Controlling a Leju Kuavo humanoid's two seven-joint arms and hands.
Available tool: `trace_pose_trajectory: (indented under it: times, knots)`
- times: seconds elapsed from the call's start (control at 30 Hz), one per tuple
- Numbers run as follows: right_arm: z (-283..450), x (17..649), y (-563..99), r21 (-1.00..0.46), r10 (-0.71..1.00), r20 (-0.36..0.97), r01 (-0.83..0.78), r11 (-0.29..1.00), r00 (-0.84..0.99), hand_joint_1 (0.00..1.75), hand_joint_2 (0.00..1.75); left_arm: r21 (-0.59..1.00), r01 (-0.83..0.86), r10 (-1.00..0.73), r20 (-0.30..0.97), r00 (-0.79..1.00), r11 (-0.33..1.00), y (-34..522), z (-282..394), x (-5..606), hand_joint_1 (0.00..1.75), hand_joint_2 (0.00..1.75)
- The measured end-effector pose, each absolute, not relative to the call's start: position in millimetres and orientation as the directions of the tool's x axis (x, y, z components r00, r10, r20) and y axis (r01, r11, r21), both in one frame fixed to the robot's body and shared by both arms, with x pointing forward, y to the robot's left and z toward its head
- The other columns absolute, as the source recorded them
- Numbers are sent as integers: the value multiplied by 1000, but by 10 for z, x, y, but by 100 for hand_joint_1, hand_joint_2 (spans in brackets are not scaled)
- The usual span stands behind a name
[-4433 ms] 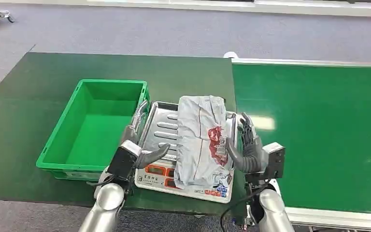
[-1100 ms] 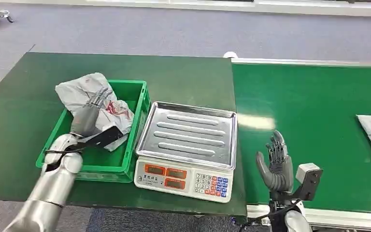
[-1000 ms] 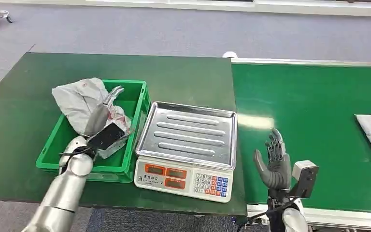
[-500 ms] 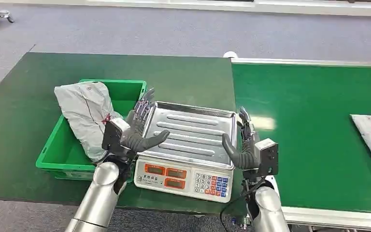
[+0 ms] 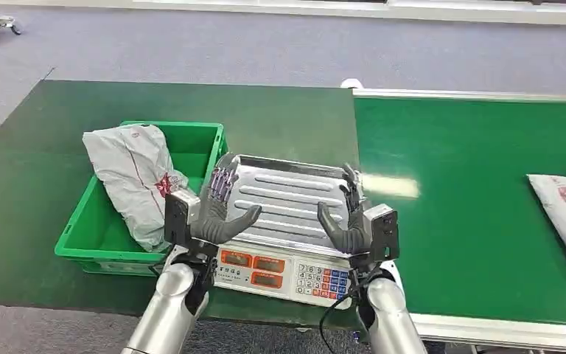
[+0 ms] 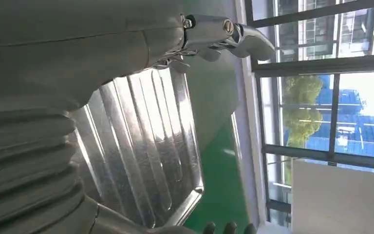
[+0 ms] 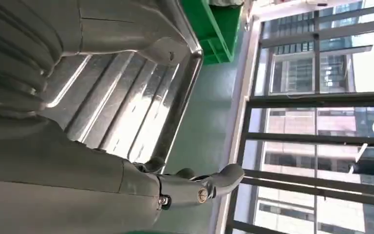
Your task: Moved the parcel from conveyor to table for the left to box.
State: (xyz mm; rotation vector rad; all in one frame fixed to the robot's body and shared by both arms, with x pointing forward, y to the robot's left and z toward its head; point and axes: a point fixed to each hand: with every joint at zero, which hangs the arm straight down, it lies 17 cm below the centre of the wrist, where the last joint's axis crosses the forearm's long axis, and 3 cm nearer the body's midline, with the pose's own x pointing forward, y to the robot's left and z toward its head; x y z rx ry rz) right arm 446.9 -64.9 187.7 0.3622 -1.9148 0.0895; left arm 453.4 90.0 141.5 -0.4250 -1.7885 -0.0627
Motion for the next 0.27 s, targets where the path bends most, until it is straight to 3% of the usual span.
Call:
trace_pose_trajectory:
  times: [0.03, 0.07, 0.27]
  knots:
    - [1864, 4467, -640, 110, -206, 925, -294, 949, -320, 0, 175, -181, 314, 250, 949, -194, 932, 897, 1398, 4527, 0, 175]
    - [1857, 4466, -638, 109, -205, 925, -294, 950, -319, 0, 0, -180, 310, 246, 951, -188, 933, 895, 1380, 4523, 0, 175]
    - [1800, 4463, -627, 92, -184, 931, -286, 954, -314, 0, 0, -171, 303, 229, 959, -168, 938, 867, 1298, 4484, 0, 175]
